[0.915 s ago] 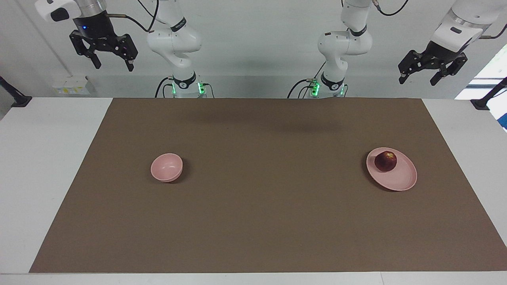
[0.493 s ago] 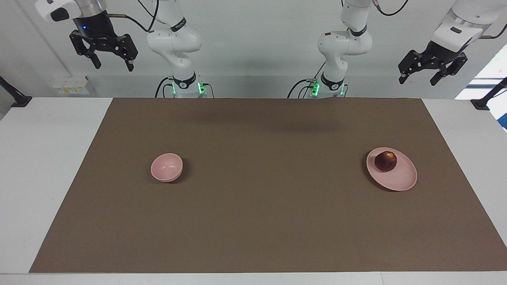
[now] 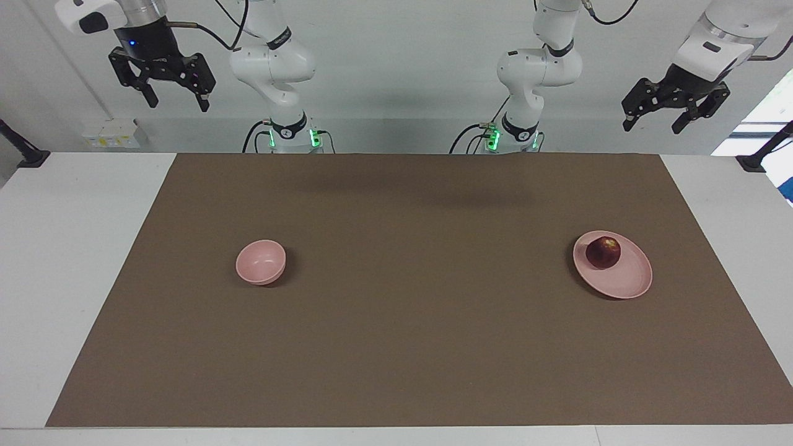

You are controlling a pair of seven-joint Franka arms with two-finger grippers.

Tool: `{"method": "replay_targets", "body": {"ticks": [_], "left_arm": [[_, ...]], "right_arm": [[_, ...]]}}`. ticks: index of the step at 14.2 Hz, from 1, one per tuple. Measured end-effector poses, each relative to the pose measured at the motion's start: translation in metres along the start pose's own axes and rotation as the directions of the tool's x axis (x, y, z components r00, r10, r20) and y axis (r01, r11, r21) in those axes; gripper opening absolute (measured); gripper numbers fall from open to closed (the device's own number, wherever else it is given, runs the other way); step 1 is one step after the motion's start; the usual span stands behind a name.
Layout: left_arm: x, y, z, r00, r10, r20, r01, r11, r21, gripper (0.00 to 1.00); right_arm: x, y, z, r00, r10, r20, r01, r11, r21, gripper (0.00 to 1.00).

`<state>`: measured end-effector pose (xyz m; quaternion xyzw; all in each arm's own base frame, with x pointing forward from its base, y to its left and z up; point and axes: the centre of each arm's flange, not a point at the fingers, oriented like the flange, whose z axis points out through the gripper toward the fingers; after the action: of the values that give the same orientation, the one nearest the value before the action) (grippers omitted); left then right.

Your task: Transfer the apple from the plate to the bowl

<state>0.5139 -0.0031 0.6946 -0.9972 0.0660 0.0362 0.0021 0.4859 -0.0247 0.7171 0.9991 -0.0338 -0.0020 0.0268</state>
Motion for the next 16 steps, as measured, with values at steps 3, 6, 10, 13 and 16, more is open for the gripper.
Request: {"method": "replay_targets", "body": {"ticks": [3,6,10,13,16], "left_arm": [[0.0,0.0,0.0,1.0,0.0,0.0,0.0,1.0,0.0,1.0],[0.001,0.001,-0.001,1.0,0.002,-0.008,-0.002,1.0,0.001,1.0],[0.007,-0.002,0.004,0.998,0.0,-0.059,0.001,1.0,0.007,1.0],[0.005,-0.004,0.022,0.998,-0.003,-0.07,0.004,1.0,0.006,1.0],[0.009,-0.005,0.044,0.997,-0.001,-0.081,0.002,1.0,0.007,1.0]], "right_arm": [[0.0,0.0,0.0,1.0,0.0,0.0,0.0,1.0,0.0,1.0],[0.0,0.0,0.0,1.0,0.0,0.0,0.0,1.0,0.0,1.0],[0.0,0.001,0.0,1.0,0.002,0.0,-0.002,1.0,0.0,1.0],[0.0,0.0,0.0,1.0,0.0,0.0,0.0,1.0,0.0,1.0],[0.0,0.001,0.0,1.0,0.001,0.0,-0.001,1.0,0.0,1.0]]}}
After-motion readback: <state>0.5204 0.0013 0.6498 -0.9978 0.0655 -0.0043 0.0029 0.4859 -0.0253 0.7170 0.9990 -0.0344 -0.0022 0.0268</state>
